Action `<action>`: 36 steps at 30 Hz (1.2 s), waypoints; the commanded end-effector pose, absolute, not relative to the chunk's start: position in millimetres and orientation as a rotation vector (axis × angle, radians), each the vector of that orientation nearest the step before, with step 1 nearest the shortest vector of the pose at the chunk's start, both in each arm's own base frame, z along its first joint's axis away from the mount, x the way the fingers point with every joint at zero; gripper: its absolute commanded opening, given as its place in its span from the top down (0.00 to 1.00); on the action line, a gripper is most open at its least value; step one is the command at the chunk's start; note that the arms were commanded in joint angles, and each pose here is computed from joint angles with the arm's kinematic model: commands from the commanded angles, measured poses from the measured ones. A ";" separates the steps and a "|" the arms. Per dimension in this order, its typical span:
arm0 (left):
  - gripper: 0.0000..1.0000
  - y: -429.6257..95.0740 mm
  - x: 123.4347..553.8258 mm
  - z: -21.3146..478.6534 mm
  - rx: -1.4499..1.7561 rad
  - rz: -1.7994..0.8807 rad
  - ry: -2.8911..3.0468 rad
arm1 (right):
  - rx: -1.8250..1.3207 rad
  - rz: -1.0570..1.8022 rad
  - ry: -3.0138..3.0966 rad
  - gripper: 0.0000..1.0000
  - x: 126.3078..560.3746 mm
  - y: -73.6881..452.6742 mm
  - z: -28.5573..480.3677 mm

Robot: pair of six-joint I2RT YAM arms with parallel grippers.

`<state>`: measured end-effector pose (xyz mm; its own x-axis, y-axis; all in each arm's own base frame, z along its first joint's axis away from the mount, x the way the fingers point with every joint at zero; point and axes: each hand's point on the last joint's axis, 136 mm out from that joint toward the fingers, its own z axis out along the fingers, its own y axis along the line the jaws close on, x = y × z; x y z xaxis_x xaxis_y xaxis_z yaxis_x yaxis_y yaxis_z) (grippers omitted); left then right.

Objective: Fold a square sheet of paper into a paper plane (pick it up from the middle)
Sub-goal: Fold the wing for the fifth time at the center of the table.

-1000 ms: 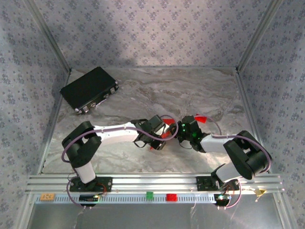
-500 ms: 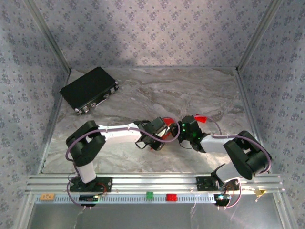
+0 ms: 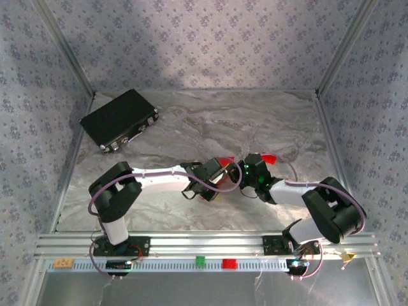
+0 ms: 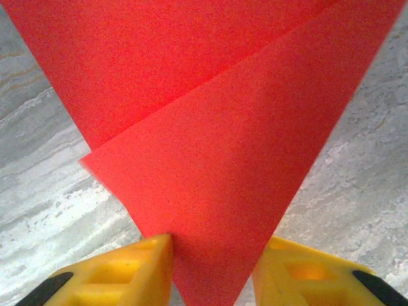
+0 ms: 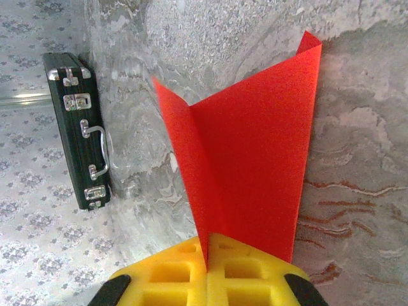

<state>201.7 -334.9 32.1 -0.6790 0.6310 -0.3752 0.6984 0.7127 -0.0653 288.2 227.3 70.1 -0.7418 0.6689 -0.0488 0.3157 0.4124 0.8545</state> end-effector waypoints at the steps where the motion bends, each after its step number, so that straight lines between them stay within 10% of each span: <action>1: 0.67 -337.3 203.5 43.8 1.063 -0.266 2.547 | 0.853 1.278 2.269 0.95 293.2 228.5 79.8; 36: 0.94 -335.1 205.7 44.9 1.056 -0.220 2.511 | 0.856 1.242 2.284 0.87 290.4 219.5 78.6</action>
<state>206.3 -333.2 34.3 -0.6431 0.6532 -0.3996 0.7093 0.7048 0.0107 287.1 221.0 69.6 -0.7329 0.6791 -0.0414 0.3372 0.4155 0.8448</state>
